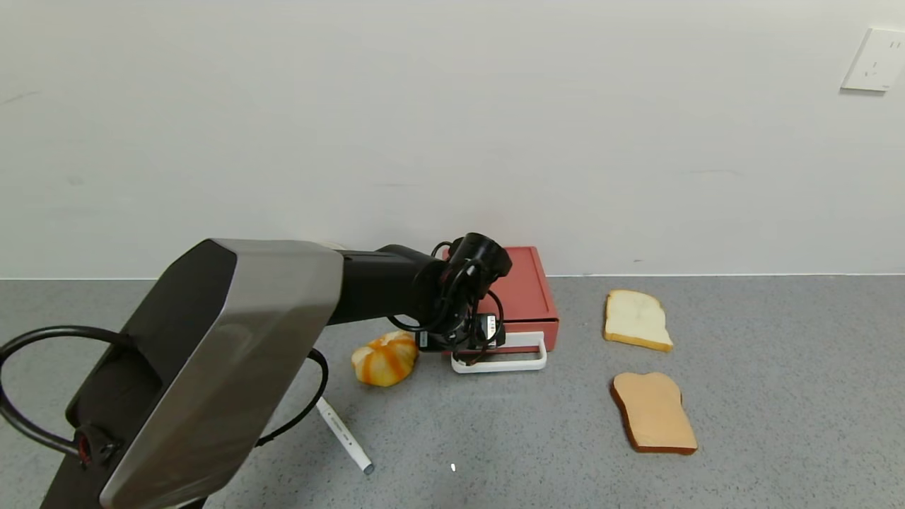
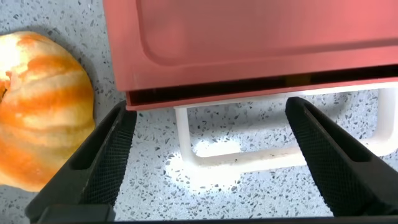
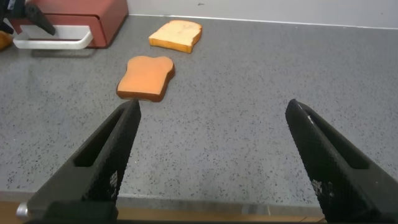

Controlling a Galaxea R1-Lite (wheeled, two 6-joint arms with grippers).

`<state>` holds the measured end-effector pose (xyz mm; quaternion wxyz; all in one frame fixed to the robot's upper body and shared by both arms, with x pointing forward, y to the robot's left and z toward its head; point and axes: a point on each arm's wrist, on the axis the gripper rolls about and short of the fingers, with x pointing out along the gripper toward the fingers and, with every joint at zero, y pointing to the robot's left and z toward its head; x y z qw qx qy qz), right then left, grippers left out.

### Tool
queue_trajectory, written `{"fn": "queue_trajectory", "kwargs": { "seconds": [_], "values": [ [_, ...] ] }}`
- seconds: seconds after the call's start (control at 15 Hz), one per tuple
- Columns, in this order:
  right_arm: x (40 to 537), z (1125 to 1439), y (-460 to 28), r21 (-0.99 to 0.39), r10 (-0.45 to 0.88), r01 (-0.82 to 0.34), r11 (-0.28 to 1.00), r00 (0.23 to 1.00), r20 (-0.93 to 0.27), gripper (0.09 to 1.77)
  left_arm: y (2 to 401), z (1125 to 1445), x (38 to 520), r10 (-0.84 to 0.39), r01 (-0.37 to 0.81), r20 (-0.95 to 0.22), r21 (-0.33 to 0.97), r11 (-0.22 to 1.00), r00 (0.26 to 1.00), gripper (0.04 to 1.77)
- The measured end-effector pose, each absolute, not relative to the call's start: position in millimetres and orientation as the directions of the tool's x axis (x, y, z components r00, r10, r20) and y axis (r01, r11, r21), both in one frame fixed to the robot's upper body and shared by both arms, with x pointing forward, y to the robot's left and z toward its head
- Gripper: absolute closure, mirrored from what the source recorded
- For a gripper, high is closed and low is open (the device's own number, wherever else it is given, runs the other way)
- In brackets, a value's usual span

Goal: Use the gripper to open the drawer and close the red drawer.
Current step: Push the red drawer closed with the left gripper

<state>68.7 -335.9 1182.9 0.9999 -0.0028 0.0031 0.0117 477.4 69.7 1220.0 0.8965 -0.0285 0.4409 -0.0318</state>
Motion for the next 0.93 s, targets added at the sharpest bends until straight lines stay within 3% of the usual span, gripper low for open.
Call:
{"fn": "queue_trajectory", "kwargs": {
  "seconds": [0.93],
  "values": [
    [68.7,1182.9,-335.9,-0.006,0.023,-0.023,1.0,1.0,-0.006,0.15,71.8,1220.8,488.4,-0.094,0.054,-0.763,-0.077,0.996,0.639,0.08]
  ]
}}
